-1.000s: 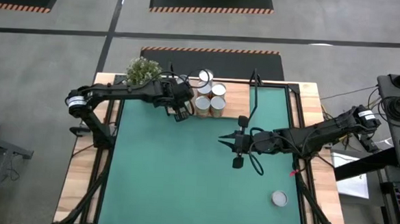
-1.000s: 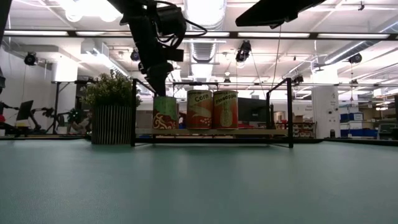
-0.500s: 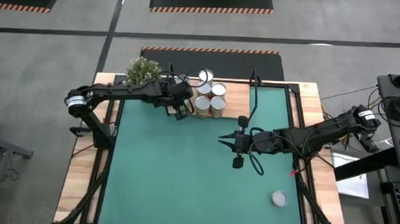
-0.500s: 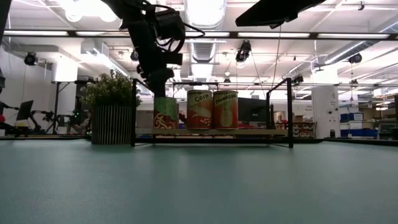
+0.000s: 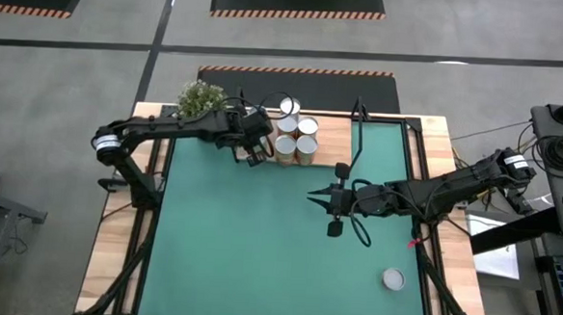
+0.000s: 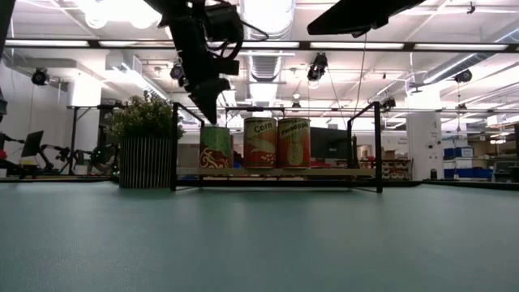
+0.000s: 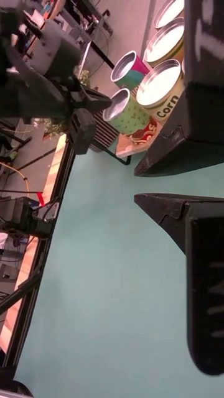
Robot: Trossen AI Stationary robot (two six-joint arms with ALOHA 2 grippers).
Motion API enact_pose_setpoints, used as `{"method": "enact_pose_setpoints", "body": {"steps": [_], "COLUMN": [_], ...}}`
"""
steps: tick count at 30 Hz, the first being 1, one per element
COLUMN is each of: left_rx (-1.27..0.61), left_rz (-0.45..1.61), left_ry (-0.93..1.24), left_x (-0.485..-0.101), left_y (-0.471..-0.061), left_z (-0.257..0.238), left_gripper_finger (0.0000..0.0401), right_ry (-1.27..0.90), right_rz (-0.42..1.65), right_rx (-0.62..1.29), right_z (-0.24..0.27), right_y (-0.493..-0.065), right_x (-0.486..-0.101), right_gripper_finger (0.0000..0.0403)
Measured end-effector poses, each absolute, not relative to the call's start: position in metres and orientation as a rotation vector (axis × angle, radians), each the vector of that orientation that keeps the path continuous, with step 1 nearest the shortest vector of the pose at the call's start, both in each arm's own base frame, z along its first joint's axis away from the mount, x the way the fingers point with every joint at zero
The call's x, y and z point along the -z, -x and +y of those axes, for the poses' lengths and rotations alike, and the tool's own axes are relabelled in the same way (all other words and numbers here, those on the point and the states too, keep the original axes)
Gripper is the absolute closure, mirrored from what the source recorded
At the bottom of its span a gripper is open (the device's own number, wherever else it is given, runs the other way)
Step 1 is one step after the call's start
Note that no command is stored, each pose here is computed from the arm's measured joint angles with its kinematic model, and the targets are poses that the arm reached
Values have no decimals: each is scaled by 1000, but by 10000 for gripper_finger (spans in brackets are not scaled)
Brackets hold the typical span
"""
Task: Pick and place cans onto a shelf
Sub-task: Put the canned pineapple rings on the shelf
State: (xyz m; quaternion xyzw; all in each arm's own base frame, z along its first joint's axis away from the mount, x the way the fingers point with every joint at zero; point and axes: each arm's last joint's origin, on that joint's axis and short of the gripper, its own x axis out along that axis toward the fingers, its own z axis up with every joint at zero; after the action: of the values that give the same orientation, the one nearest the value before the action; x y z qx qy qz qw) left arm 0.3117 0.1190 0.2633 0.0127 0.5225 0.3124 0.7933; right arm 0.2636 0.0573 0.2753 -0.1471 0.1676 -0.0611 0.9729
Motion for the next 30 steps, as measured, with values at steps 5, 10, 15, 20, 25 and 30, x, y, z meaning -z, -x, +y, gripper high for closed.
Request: {"method": "enact_pose_setpoints", "body": {"steps": [5,10,15,20,25,30], "left_rx": [-634,-588,-387,-177,-100,-107], "left_rz": [1020,843,567,420,347,301], "left_ry": [-32,-92,-152,-310,-371,-345], "left_x": [-284,-297,-289,-283,-294,-308], "left_y": [-312,-306,-300,-278,-260,-252], "left_z": [91,38,-30,-80,-96,-92], "left_gripper_finger": [401,401,401,401,401,401], "right_ry": [297,282,156,-67,-353,-580], "right_rz": [341,353,351,514,738,1114], "right_rx": [127,133,156,92,16,116], "right_z": [57,57,57,68,92,119], "right_y": [-263,-263,-262,-256,-251,-246], "right_x": [-275,-274,-273,-269,-283,-281], "right_gripper_finger": [360,360,360,360,360,360]}}
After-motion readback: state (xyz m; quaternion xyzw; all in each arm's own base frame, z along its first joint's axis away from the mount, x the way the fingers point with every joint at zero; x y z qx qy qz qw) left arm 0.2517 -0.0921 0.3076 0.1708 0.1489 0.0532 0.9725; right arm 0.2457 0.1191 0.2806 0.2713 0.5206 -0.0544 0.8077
